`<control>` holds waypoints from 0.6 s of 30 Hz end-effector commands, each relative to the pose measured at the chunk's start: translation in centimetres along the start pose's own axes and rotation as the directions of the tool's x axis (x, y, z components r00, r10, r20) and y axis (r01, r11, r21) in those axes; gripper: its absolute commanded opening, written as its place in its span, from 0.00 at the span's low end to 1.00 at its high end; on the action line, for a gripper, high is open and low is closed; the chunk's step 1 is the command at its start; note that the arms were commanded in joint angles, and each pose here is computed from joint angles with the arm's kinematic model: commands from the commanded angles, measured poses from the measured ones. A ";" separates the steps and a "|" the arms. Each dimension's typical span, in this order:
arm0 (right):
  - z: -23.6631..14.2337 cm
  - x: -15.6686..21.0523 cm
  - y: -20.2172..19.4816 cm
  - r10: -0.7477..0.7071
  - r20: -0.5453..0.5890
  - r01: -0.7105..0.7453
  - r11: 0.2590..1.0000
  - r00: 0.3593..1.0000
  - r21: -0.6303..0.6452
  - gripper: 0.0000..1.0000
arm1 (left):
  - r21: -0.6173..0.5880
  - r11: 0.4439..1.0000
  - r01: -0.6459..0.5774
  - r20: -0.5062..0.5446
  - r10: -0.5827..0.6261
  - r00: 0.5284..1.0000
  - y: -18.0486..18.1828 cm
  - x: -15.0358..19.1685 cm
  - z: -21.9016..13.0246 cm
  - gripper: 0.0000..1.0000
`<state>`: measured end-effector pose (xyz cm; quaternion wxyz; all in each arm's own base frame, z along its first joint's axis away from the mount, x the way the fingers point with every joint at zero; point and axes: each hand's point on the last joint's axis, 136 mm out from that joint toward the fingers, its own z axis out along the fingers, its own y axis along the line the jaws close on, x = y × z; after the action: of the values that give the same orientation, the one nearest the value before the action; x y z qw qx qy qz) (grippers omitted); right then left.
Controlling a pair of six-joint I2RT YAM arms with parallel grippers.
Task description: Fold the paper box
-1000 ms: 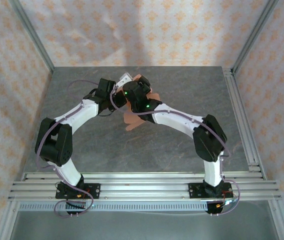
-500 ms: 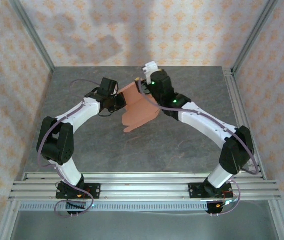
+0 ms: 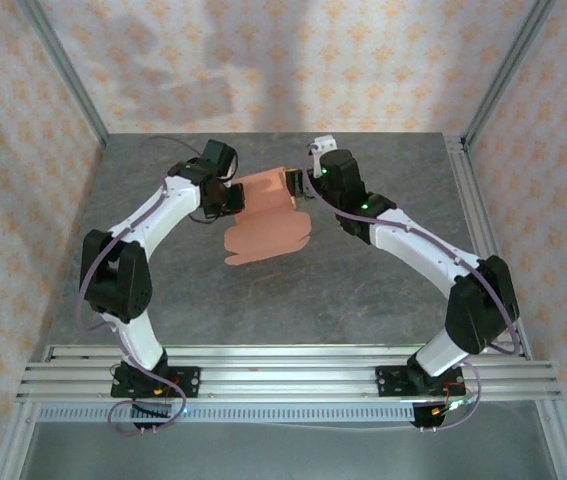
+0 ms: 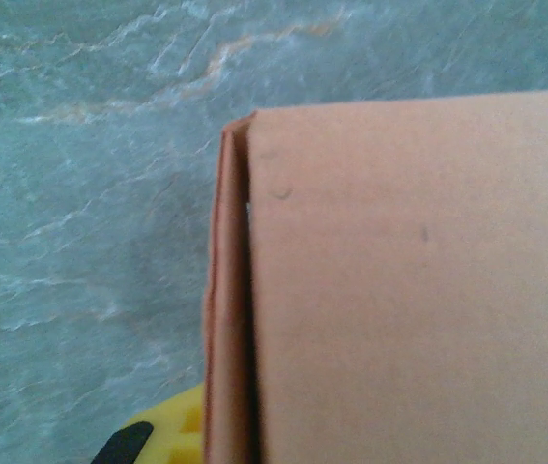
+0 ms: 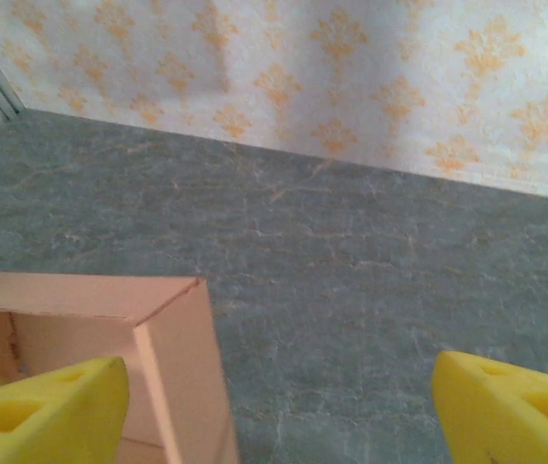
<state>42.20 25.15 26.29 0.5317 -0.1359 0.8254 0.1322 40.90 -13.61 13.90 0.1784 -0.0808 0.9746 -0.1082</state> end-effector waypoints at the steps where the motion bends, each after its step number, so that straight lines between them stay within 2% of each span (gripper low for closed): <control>1: -1.5 -0.8 -0.6 0.046 0.028 -0.045 0.999 0.999 -0.013 0.81 | -0.103 0.980 -0.168 -0.220 0.142 0.965 2.4 3.4 0.0 0.00; 7: -1.5 0.4 -1.6 0.022 0.019 -0.022 0.999 1.000 0.027 0.81 | -0.179 0.939 -0.295 -0.450 0.188 0.873 5.2 6.4 1.0 0.00; 15: -1.3 1.5 -2.3 0.008 0.004 -0.008 0.999 1.000 0.045 0.81 | -0.309 0.840 -0.445 -0.642 0.161 0.750 9.4 8.5 -0.6 0.00; 18: -1.2 1.7 -2.7 0.011 0.005 -0.011 0.999 1.000 0.048 0.81 | -0.299 0.826 -0.477 -0.695 0.154 0.703 10.0 9.4 -0.2 0.00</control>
<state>41.27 22.90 23.35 0.5111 -0.1273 0.8418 0.1179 32.98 -7.71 8.20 -0.1098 0.0639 0.9877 0.0914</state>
